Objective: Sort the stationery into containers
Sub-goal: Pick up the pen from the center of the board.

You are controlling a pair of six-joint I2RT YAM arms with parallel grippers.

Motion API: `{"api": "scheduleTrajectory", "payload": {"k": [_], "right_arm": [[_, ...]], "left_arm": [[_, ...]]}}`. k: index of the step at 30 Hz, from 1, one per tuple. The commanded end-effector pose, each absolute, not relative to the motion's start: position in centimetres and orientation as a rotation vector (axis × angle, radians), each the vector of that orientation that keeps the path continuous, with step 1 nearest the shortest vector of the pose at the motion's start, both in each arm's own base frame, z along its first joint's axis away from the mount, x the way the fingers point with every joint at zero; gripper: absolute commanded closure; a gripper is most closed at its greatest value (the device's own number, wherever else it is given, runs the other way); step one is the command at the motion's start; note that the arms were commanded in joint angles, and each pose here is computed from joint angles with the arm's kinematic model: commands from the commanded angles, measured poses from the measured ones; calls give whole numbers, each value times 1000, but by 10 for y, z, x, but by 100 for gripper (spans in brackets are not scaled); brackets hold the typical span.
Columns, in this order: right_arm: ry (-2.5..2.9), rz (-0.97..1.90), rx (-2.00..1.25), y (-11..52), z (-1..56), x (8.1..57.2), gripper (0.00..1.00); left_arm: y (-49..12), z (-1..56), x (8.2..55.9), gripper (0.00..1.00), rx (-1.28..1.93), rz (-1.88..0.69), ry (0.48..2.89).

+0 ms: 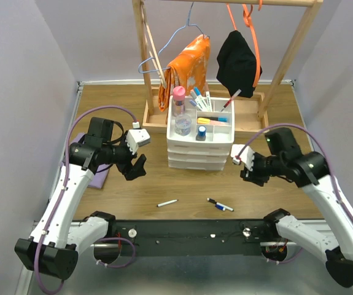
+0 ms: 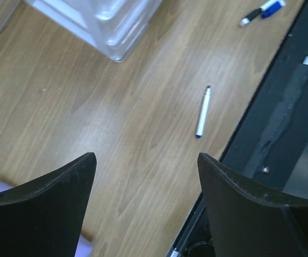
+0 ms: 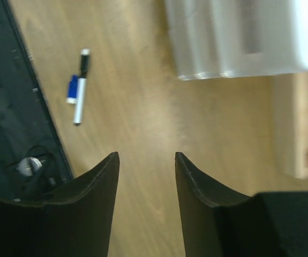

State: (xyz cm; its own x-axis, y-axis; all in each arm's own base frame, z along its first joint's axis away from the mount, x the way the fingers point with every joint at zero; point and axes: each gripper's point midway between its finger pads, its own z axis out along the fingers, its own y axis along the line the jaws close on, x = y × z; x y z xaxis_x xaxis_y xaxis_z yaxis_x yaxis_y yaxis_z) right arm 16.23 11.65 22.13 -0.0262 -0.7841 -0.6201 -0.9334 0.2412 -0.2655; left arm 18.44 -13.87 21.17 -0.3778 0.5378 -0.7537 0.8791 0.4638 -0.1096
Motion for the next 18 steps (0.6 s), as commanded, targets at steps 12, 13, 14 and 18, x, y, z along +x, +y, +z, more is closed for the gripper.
{"api": "scheduleTrajectory", "payload": {"k": [12,13,14,18], "right_arm": [[2026,410,-1551,232,113,173,48],[2075,413,-1504,236,108,173,49],[2095,411,-1479,238,105,174,48],[2155,386,-1460,239,90,174,49]], "left_arm": [[-116,223,235,17,953,-463,2148],[-115,224,235,17,938,-464,2155],[-114,226,236,17,930,-456,2150],[-112,234,238,17,911,-437,2134]]}}
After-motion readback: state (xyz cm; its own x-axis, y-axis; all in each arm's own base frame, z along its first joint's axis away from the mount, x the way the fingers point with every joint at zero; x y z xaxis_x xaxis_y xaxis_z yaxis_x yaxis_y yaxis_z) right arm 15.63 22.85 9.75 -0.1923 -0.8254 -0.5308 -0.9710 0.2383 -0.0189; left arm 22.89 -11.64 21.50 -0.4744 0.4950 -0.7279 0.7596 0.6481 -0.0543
